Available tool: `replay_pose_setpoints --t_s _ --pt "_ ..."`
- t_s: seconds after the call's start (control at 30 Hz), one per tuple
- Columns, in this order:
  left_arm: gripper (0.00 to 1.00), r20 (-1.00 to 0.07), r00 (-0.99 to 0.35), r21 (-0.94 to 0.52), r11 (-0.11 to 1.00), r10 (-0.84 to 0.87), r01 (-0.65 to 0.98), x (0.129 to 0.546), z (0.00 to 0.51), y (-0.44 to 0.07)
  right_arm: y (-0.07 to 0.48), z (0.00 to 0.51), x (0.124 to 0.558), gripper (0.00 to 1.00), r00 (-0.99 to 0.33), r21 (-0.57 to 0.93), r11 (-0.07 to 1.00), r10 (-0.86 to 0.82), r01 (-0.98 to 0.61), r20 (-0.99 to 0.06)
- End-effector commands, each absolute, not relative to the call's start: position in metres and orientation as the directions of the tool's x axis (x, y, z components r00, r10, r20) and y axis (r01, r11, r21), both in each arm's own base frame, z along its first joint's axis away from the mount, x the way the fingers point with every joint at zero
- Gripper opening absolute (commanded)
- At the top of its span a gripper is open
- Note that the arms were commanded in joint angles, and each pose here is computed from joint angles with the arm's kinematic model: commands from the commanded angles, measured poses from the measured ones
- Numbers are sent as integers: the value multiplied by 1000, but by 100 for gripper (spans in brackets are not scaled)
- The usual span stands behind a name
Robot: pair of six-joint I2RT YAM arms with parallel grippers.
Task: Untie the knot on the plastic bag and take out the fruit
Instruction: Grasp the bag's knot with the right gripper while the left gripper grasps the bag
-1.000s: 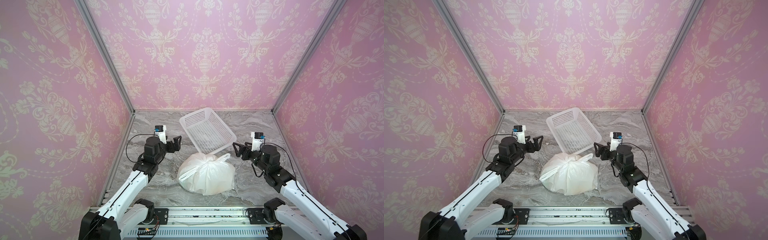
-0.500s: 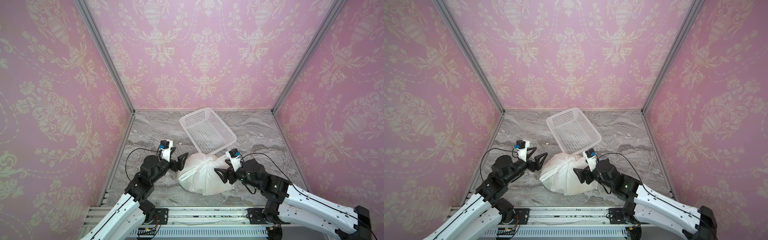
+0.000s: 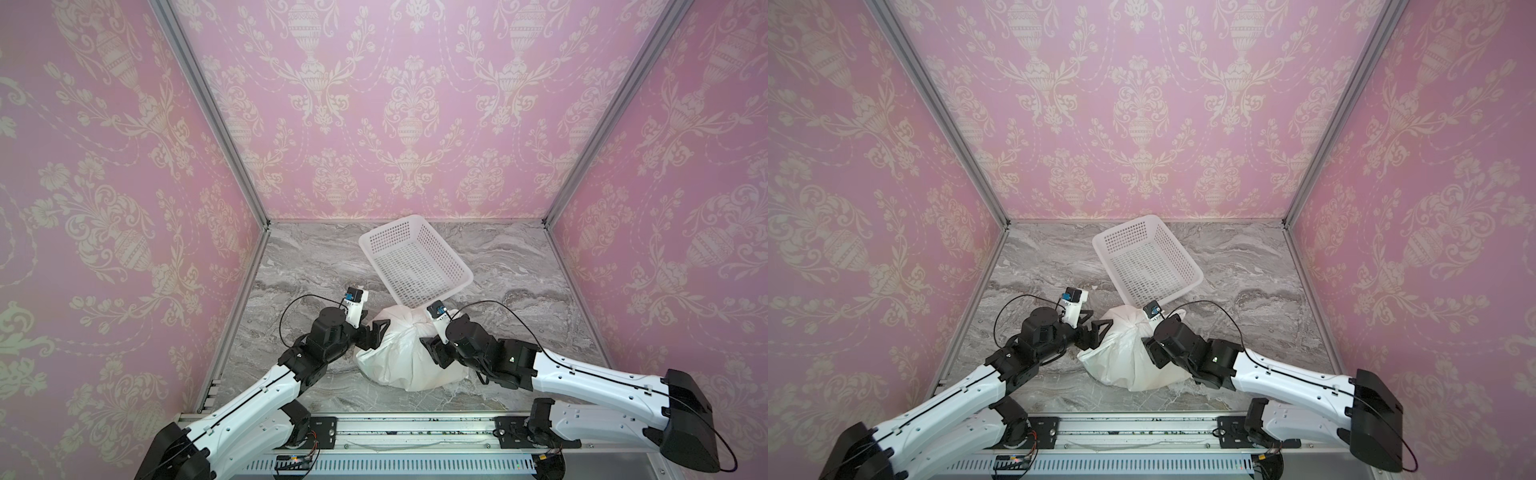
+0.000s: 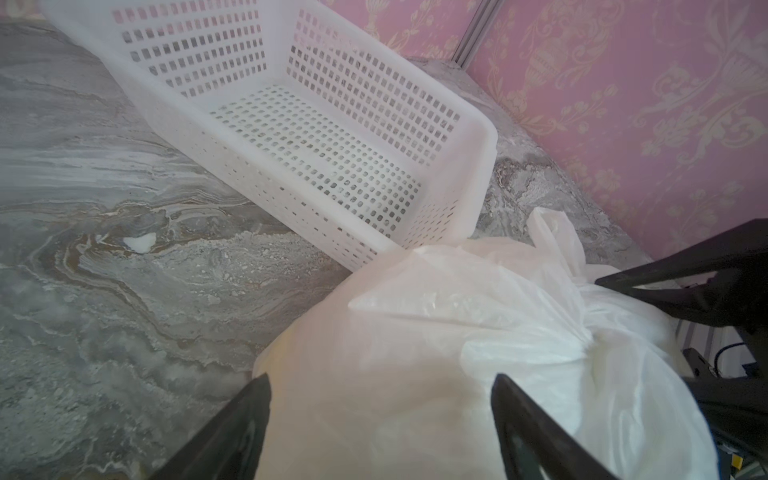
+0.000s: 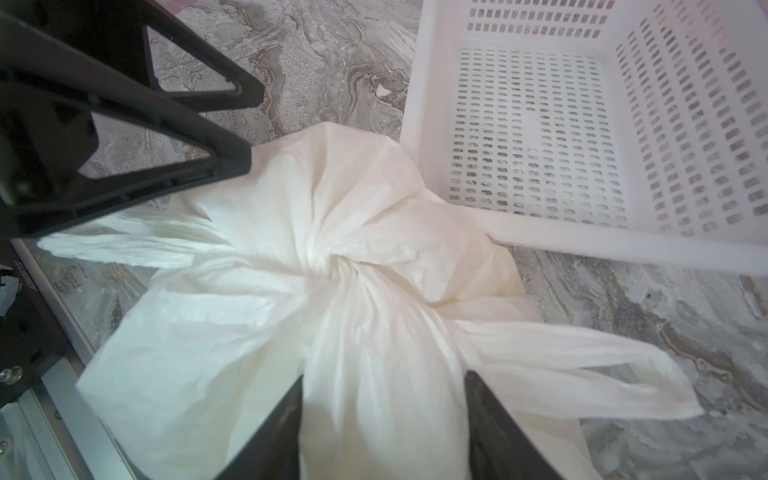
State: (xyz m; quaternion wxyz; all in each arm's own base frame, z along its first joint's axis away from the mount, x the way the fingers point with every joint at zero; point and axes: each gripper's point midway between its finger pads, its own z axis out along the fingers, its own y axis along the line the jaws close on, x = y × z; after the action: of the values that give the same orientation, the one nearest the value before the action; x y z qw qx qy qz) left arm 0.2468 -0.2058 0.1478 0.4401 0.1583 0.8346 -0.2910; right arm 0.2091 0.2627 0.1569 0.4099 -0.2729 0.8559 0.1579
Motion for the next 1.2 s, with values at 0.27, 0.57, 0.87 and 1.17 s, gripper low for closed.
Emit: replay_pose_setpoints --t_s 0.27,0.57,0.87,1.17 --pt "90 -860 -505 -286 748 76 599 227 175 -221 256 151 204 0 -480 7 787 -369 -616 -796" --pt "92 -837 -539 -287 761 96 582 228 166 -223 253 165 194 0 -431 48 754 -320 -655 -844" --pt "75 -832 -542 -279 754 120 595 232 162 -233 258 162 195 0 -431 45 742 -337 -668 -837" --pt "0 -839 -533 -280 758 105 590 234 165 -232 256 162 197 0 -424 36 752 -330 -658 -843"
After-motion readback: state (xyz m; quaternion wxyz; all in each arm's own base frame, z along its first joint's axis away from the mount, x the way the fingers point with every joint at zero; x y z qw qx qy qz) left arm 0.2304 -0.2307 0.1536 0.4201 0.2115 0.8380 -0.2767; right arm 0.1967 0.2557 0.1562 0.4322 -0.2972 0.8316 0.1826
